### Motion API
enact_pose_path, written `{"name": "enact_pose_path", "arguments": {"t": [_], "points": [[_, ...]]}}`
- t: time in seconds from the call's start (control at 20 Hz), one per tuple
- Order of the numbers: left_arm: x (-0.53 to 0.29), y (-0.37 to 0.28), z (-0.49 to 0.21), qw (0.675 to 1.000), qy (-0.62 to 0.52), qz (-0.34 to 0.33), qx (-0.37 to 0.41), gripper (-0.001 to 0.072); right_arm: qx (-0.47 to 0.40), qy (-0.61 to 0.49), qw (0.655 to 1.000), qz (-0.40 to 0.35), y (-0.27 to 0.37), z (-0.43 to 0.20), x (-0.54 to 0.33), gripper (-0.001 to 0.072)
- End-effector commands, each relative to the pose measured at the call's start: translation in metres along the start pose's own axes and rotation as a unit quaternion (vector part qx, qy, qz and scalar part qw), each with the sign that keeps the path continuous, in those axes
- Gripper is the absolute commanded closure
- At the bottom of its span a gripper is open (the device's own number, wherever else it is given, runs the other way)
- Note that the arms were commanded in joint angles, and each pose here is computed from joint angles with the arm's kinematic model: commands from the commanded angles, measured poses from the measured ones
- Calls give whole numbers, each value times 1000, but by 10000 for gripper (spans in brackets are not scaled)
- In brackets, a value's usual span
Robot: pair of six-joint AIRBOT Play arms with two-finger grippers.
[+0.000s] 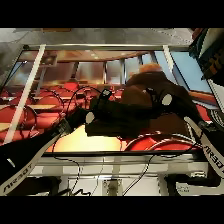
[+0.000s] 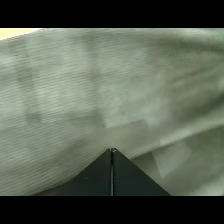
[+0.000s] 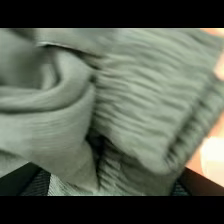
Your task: Fold the clothes and pants, and hang the long-sleeved shirts on hangers.
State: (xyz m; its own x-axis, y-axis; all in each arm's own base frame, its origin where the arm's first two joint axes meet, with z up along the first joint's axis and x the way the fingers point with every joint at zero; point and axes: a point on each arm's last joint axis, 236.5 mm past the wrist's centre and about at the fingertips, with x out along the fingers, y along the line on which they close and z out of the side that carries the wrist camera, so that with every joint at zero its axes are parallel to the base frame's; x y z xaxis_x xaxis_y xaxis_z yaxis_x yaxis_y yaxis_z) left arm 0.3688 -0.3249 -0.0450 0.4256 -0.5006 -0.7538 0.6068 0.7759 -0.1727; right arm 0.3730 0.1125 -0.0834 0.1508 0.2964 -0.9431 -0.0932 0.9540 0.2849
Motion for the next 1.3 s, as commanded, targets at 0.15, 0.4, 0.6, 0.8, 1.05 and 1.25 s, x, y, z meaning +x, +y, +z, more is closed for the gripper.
{"name": "enact_pose_path", "arguments": {"t": [0.15, 0.4, 0.6, 0.8, 1.05, 1.25], "points": [[12, -16, 10, 999, -33, -4, 16, 691, 158, 78, 984, 41, -24, -28, 10, 367], [23, -14, -2, 1000, -16, -2, 14, 690, 158, 104, 978, 86, 1, -34, 22, 662], [23, -14, -1, 1000, -17, -2, 14, 690, 140, 86, 985, 60, -11, -28, 26, 662], [0, -8, 26, 998, -51, 7, 35, 690, 126, 12, 986, 105, 11, 9, 27, 677], [-94, 26, 103, 982, -164, 60, 77, 690, 40, -53, 971, 231, 59, 46, -34, 676], [-189, 39, 146, 959, -260, 87, 70, 690, 40, -129, 963, 232, 32, 69, -121, 676]]}}
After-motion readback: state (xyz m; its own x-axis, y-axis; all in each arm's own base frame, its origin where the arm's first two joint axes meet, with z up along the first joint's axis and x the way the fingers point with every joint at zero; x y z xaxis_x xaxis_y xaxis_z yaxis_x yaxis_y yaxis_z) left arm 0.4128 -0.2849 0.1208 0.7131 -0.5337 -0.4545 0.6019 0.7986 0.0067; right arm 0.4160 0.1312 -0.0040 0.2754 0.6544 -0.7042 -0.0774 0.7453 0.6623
